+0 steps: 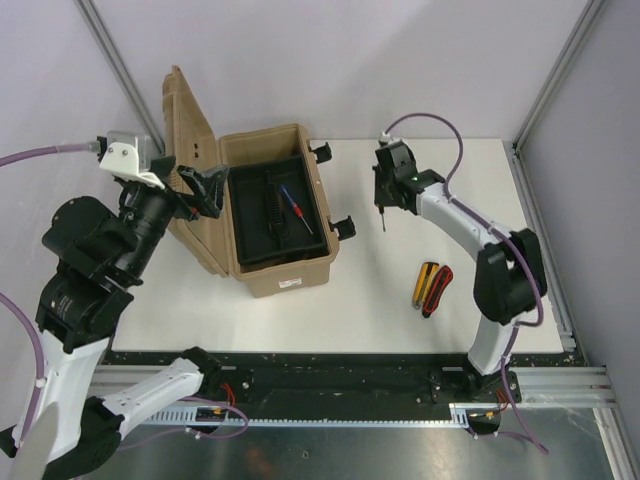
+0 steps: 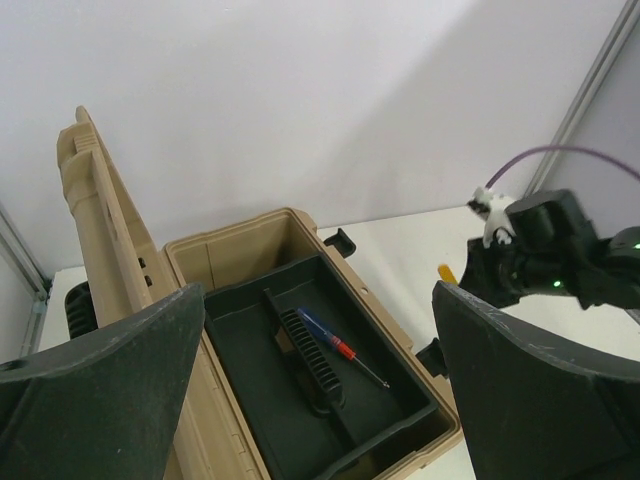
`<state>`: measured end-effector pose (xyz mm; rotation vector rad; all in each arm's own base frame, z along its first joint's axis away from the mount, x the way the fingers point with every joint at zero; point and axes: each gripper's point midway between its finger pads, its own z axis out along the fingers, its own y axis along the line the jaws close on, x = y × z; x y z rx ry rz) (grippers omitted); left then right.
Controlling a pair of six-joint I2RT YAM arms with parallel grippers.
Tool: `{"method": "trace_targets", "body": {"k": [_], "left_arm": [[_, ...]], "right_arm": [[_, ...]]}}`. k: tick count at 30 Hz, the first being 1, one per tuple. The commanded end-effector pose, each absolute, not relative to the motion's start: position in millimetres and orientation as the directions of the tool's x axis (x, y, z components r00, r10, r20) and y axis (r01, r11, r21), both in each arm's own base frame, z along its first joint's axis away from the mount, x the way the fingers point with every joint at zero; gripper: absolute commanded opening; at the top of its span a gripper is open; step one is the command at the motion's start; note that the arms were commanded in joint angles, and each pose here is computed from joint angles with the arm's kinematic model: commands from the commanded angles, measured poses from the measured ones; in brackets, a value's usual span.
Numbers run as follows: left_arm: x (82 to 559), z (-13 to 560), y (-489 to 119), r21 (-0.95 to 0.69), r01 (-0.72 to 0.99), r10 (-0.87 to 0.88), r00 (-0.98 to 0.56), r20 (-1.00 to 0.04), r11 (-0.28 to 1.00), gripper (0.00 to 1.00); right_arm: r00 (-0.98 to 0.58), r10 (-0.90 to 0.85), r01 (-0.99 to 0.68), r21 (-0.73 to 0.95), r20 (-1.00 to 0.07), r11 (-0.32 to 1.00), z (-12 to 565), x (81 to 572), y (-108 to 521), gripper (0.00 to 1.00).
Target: Pack the tool kit
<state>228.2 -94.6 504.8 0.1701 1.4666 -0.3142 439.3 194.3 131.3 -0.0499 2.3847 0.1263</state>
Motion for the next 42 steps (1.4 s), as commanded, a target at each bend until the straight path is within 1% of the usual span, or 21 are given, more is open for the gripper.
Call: {"method": "trace_targets", "body": {"k": [1, 6, 11, 16, 20, 30, 37, 39, 40, 42], "left_arm": [[225.1, 520.3, -96.1, -0.062, 0.332, -0.107, 0.118, -0.987, 0.941, 0.99], [227.8, 517.4, -100.9, -0.069, 0.344, -0.111, 0.105, -0.988, 0.936, 0.99], [228.7, 516.0, -105.4, -0.076, 0.361, -0.118, 0.094, -0.989, 0.93, 0.99], [226.8, 516.2, -105.5, -0.081, 0.366, -0.124, 0.094, -0.988, 0.927, 0.99], [223.1, 517.9, -102.7, -0.086, 0.365, -0.132, 0.102, -0.986, 0.927, 0.99], [219.8, 514.9, -101.0, -0.092, 0.365, -0.137, 0.1, -0.986, 0.926, 0.99], [218.4, 514.7, -99.4, -0.092, 0.362, -0.138, 0.102, -0.985, 0.927, 0.99], [217.5, 515.9, -99.2, -0.092, 0.364, -0.14, 0.105, -0.985, 0.927, 0.99], [217.3, 516.3, -99.3, -0.092, 0.365, -0.14, 0.106, -0.984, 0.926, 0.99], [216.6, 517.9, -99.2, -0.091, 0.368, -0.14, 0.11, -0.984, 0.926, 0.99]], "right_arm": [[-0.572, 0.059, -0.162, 0.184, -0.818, 0.97, 236.2, 435.3, 227.1, 0.0], [-0.474, 0.09, -0.309, 0.261, -0.876, 0.915, 294.3, 406.9, 280.4, 0.0], [-0.446, 0.127, -0.411, 0.329, -0.886, 0.851, 314.3, 383.6, 339.0, 0.0], [-0.459, 0.133, -0.449, 0.359, -0.878, 0.819, 309.1, 372.8, 389.0, 0.0], [-0.48, 0.125, -0.443, 0.363, -0.868, 0.82, 296.1, 370.8, 411.3, 0.0], [-0.517, 0.097, -0.408, 0.344, -0.851, 0.845, 251.1, 389.3, 432.6, 0.0], [-0.568, 0.08, -0.356, 0.332, -0.819, 0.874, 216.5, 393.2, 432.5, 0.0], [-0.578, 0.074, -0.352, 0.33, -0.813, 0.876, 211.6, 392.7, 432.6, 0.03], [-0.581, 0.072, -0.35, 0.329, -0.811, 0.877, 209.7, 392.5, 432.4, 0.07], [-0.579, 0.074, -0.349, 0.328, -0.812, 0.878, 212.1, 391.9, 431.6, 0.21]]}}
